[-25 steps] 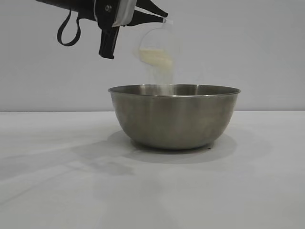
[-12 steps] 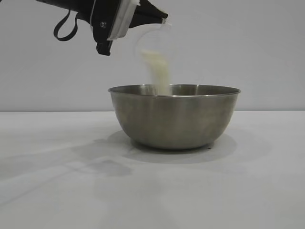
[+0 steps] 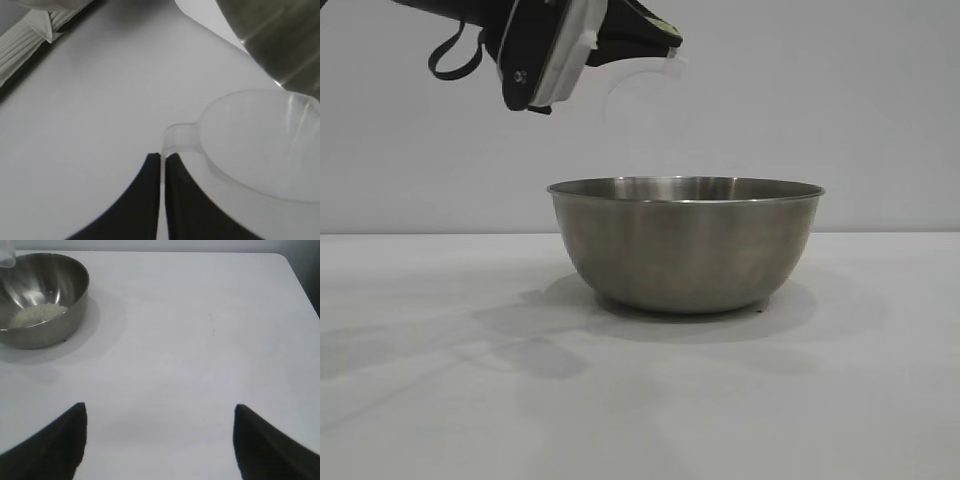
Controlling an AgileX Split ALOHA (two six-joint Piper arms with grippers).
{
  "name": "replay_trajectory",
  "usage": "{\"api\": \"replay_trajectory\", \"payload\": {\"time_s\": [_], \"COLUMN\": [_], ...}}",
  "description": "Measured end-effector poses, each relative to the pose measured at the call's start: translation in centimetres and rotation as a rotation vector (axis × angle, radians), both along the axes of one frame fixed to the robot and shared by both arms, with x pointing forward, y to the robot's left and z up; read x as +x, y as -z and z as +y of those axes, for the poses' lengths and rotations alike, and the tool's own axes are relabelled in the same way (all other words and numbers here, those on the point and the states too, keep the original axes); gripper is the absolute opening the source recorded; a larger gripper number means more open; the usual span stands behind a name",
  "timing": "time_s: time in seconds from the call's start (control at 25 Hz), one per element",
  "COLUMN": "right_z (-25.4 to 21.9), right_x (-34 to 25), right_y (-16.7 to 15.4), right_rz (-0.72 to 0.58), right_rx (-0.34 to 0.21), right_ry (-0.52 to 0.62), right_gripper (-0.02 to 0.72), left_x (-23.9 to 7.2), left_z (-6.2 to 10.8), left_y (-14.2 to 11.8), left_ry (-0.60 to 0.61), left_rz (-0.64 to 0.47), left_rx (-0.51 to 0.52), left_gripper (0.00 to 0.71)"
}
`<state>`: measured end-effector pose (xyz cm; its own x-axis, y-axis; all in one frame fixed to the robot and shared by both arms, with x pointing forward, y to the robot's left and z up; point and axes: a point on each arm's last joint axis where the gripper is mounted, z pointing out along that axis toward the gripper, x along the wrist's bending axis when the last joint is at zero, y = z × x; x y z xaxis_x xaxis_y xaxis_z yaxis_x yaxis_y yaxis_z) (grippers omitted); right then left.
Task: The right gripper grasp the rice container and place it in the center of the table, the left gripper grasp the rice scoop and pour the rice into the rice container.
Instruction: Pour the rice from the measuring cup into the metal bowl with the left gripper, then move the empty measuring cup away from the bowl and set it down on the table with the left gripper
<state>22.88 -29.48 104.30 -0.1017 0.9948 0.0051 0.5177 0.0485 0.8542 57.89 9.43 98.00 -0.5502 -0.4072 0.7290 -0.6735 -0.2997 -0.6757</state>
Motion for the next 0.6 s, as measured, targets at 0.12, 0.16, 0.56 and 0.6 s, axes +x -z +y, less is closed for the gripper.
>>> {"api": "replay_trajectory", "payload": {"time_s": [0.12,0.16,0.56,0.6], "right_z": [0.0,0.0,0.0,0.0], "right_x": [0.0,0.0,0.0,0.0], "right_y": [0.0,0.0,0.0,0.0], "right_rz": [0.0,0.0,0.0,0.0], "right_rx": [0.0,0.0,0.0,0.0], "right_ry": [0.0,0.0,0.0,0.0], "right_gripper": [0.514,0.514,0.514,0.514], "left_x": [-0.04,-0.07,-0.4,-0.4], "left_z": [-0.03,-0.05,-0.24,-0.24], "left_y": [-0.05,-0.1,-0.22,-0.22], "left_ry": [0.006,0.011,0.06,0.06], "left_rz": [-0.005,-0.017,-0.096,-0.096], "left_rx": [-0.003,-0.004,0.025,0.025], "left_gripper": [0.0,0.0,0.0,0.0]}}
